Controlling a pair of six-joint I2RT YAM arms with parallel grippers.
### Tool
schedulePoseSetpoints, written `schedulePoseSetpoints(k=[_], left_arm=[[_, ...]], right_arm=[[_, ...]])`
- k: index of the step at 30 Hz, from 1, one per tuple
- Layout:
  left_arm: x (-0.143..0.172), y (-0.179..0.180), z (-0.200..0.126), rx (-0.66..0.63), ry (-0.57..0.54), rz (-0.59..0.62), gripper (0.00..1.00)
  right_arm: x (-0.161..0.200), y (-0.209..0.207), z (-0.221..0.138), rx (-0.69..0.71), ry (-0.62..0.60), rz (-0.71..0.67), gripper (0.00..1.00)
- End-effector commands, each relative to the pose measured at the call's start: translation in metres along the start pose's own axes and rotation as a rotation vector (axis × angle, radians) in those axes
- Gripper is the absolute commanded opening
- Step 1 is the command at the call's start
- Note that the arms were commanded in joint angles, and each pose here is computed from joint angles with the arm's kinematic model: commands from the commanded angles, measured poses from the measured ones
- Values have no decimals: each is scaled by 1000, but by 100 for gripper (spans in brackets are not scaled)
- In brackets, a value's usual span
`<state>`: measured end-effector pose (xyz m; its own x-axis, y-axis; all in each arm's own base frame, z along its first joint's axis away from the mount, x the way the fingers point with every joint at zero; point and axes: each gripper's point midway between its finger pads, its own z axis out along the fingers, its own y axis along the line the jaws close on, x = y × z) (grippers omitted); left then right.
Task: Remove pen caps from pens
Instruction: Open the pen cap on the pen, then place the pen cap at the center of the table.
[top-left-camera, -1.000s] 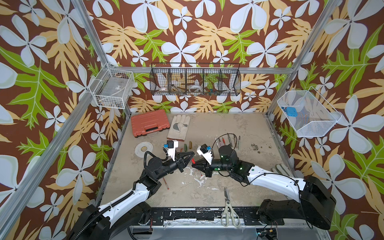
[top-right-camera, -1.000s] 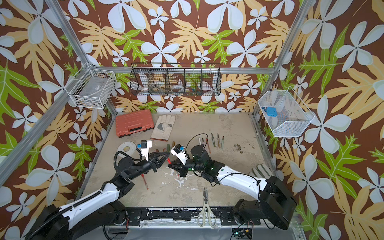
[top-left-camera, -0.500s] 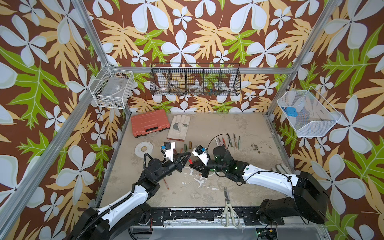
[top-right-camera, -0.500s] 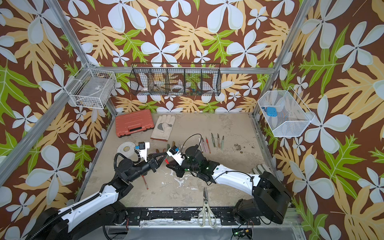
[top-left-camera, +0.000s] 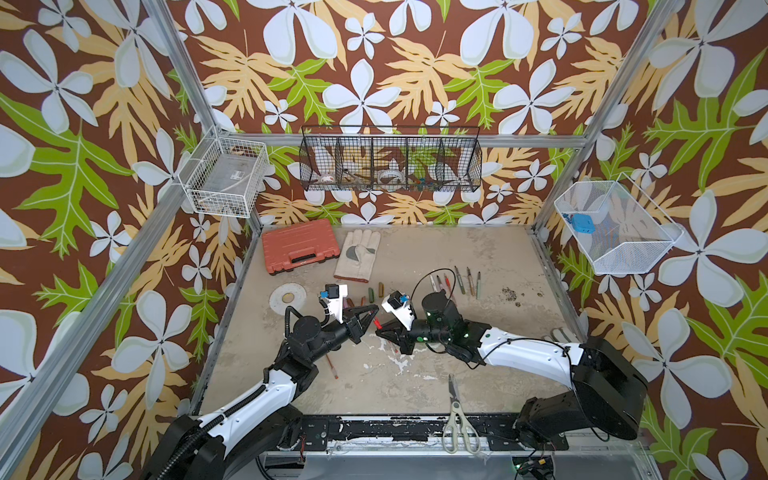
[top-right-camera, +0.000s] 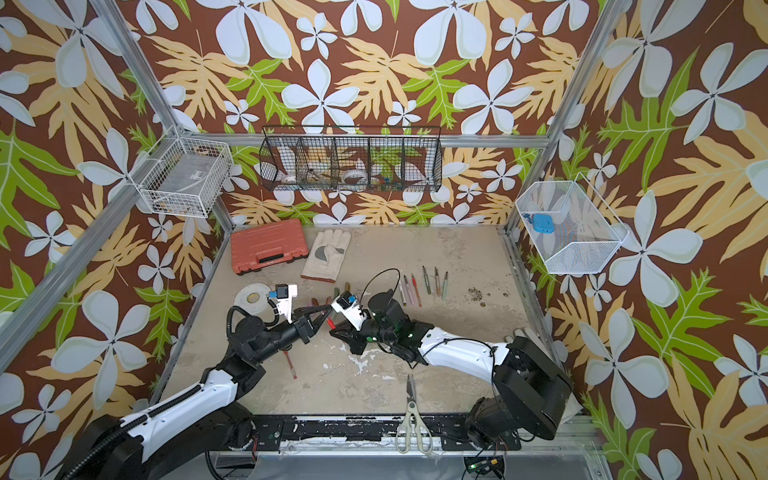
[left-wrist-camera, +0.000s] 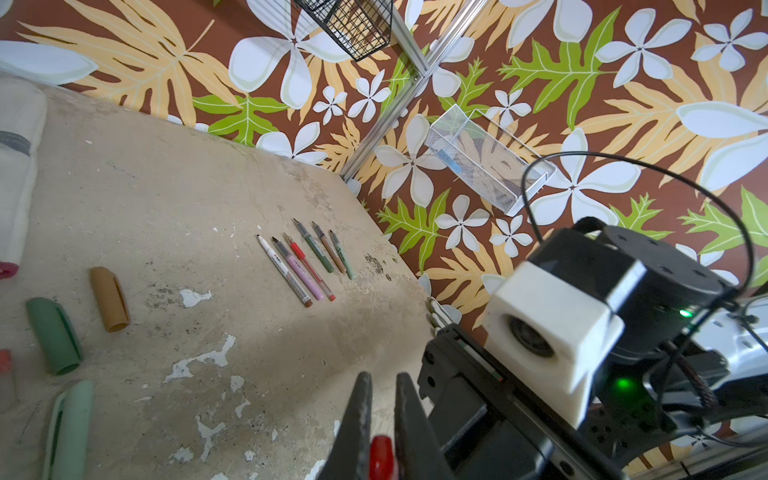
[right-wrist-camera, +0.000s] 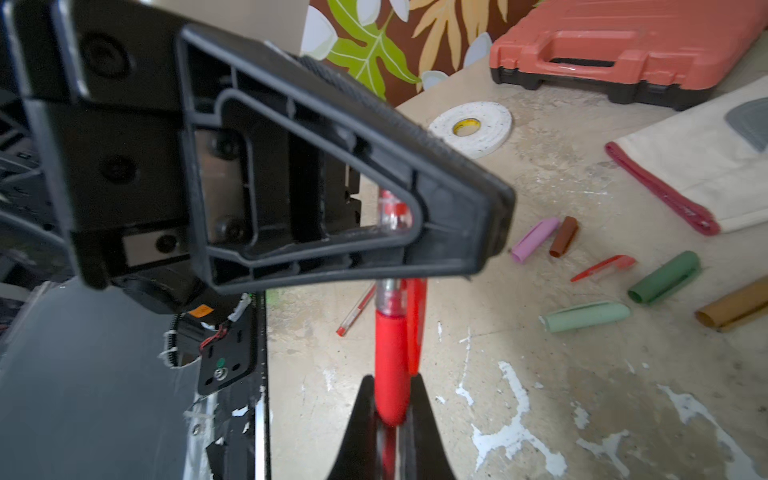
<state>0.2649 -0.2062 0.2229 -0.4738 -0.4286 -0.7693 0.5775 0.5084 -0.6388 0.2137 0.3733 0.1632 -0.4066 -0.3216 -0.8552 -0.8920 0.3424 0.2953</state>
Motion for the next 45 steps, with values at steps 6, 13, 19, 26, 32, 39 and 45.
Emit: schedulePoseSetpoints(k=[6,13,19,26,32,39,45], left_arm=[[-31,22,-6,-109,-155,15,0],[-29,28,-4,-132,-142,22,0],[-25,38,0,-193,-104,31,0],[-10,63,9,-292,-29,18,0],[-3,76,10,-349,8,9,0],[7,110,7,-541,80,-17,0],[12,131,4,-665,110,-40,0]], right_arm=[[31,-32,-6,360,153,-119,0],[22,-26,-14,225,94,-25,0],[4,-27,-33,230,14,-3,0],[-8,-55,-68,341,-94,66,0],[-12,-77,-94,430,-166,117,0],[-9,-98,-104,534,-159,140,0],[-2,-117,-117,656,-148,154,0]])
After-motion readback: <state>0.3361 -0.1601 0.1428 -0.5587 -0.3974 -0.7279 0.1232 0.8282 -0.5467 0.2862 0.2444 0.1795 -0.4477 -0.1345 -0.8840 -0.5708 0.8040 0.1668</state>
